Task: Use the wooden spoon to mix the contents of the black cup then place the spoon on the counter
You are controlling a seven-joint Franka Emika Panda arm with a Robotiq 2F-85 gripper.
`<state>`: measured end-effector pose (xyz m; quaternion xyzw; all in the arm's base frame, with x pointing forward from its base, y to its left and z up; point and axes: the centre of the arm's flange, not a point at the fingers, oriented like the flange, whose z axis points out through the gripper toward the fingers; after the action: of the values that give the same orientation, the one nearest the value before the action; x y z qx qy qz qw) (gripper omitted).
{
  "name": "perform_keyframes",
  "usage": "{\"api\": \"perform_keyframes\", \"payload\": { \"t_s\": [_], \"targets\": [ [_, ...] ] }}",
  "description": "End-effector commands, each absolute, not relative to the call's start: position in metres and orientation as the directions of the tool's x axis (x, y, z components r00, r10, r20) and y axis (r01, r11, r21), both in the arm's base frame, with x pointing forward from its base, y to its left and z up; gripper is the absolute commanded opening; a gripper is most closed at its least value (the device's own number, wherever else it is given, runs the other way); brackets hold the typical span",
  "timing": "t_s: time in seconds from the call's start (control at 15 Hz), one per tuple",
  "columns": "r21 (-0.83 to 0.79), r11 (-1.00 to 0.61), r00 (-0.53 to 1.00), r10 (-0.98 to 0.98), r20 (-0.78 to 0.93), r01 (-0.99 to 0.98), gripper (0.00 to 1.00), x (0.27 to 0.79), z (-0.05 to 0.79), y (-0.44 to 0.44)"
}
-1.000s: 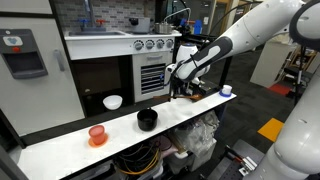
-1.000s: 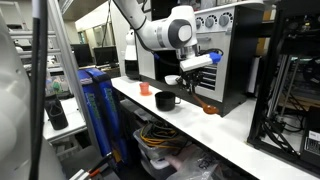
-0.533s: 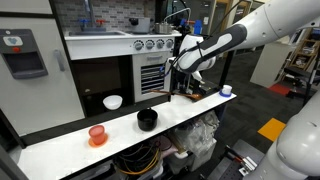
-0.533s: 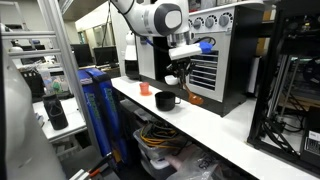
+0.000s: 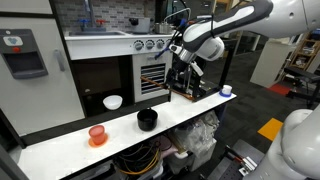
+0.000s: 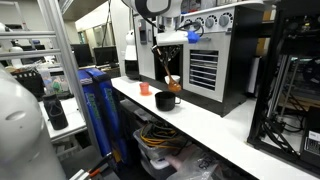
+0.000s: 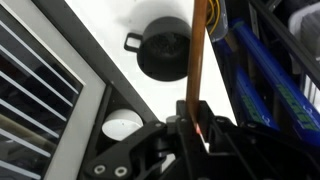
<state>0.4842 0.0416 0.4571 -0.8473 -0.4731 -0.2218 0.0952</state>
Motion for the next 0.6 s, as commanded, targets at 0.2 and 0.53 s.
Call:
{"api": "perform_keyframes", "payload": {
  "t_s": [0.2, 0.53],
  "targets": [
    [-0.11, -0.437, 0.386, 0.617, 0.686, 0.893, 0.04, 0.472, 0.462, 0.04],
    [-0.049, -0.489, 0.338, 0.524, 0.782, 0.871, 0.04, 0.461, 0.457, 0.038]
  ]
}}
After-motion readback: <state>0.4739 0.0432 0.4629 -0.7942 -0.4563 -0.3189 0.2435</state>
